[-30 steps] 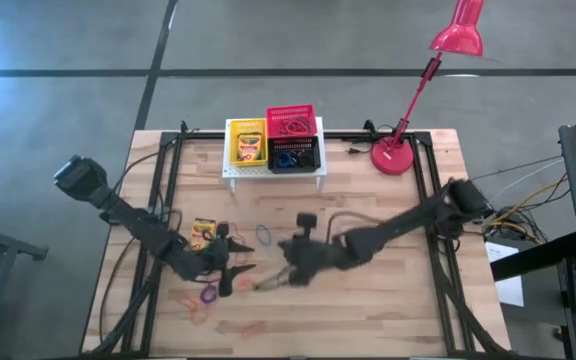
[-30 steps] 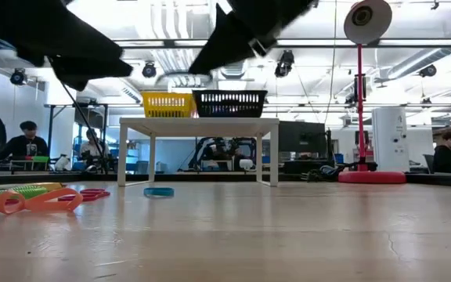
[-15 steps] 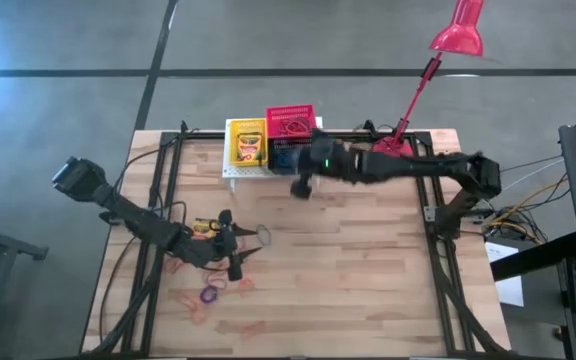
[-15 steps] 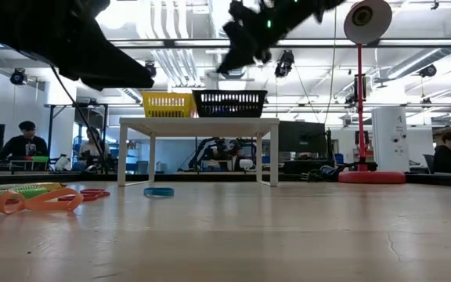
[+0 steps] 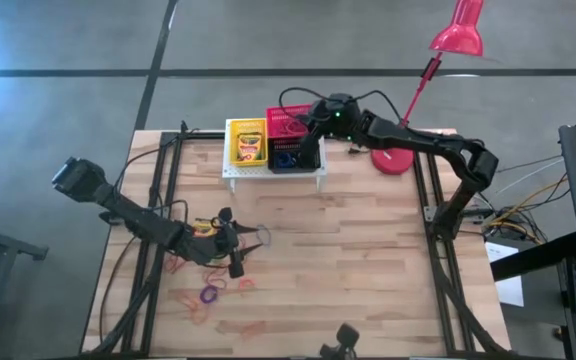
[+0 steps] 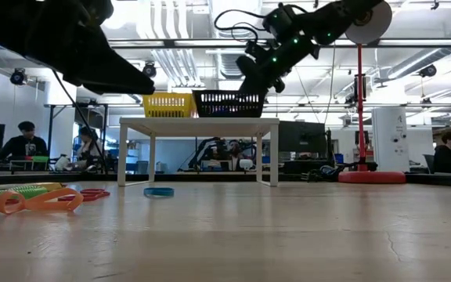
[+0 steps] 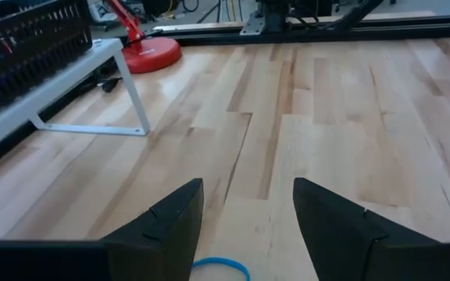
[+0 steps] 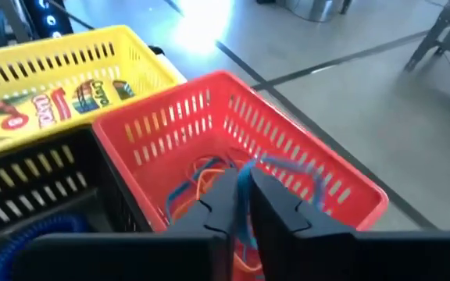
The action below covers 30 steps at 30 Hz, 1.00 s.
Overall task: Pick & Place Office Desk Supplies
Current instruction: Put the blue rubber band into the red bin
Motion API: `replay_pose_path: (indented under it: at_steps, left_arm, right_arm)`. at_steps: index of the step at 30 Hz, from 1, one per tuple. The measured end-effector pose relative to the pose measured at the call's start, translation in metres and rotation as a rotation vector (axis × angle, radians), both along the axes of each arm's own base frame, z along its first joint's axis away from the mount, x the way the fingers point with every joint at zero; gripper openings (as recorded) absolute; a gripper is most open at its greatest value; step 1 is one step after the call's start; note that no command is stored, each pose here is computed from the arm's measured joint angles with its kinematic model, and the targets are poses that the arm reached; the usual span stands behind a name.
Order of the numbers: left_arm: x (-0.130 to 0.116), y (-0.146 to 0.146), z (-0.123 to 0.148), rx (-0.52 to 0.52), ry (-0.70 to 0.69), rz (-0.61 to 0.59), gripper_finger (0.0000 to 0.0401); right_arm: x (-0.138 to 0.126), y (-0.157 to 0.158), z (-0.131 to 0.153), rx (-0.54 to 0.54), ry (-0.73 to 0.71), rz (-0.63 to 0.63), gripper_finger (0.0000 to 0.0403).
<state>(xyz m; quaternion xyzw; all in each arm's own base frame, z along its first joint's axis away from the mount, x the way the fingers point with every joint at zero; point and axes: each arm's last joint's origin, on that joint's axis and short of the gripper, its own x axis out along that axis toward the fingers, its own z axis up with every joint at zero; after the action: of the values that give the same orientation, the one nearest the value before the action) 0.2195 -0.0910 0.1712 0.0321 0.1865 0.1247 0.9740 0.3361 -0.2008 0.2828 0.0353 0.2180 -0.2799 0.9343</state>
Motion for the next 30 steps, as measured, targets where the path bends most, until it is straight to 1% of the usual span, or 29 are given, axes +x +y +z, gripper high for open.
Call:
replay_pose_path:
  at_steps: [2, 8, 11, 13, 16, 19, 22, 27, 29, 30]
  left_arm:
    - [0.0, 0.0, 0.0, -0.011, 0.003, -0.005, 0.0202]
    - [0.0, 0.0, -0.001, -0.018, 0.005, -0.008, 0.0202]
    - [0.0, -0.001, -0.001, -0.02, 0.005, -0.011, 0.0202]
    - [0.0, -0.001, -0.001, -0.02, 0.005, -0.011, 0.0202]
    - [0.0, -0.001, -0.001, -0.026, 0.007, -0.019, 0.0202]
    - [0.0, -0.001, -0.001, -0.028, 0.01, -0.026, 0.0202]
    - [0.0, -0.001, -0.001, -0.032, 0.013, -0.033, 0.0202]
    - [0.0, -0.001, -0.001, -0.046, 0.01, -0.029, 0.0202]
    - [0.0, -0.001, -0.001, -0.056, 0.008, -0.024, 0.0202]
    - [0.0, -0.002, -0.002, -0.065, 0.008, -0.02, 0.0202]
  right_arm:
    - [0.0, -0.001, 0.001, 0.009, -0.018, -0.007, 0.0049]
    - [0.0, 0.001, 0.006, 0.021, -0.055, -0.014, 0.0128]
    - [-0.001, 0.012, 0.015, 0.033, -0.075, 0.001, 0.0154]
    - [0.0, 0.027, 0.023, 0.041, -0.084, 0.031, 0.0163]
    - [0.003, 0.059, 0.032, 0.05, -0.068, 0.111, 0.0166]
    - [0.005, 0.099, 0.041, 0.056, -0.041, 0.216, 0.0161]
    - [0.005, 0.143, 0.043, 0.022, 0.029, 0.278, 0.0151]
    - [-0.002, 0.211, 0.029, -0.112, 0.18, 0.263, 0.0133]
    - [-0.007, 0.234, 0.016, -0.139, 0.211, 0.275, 0.0127]
    - [-0.01, 0.244, 0.009, -0.135, 0.227, 0.293, 0.0124]
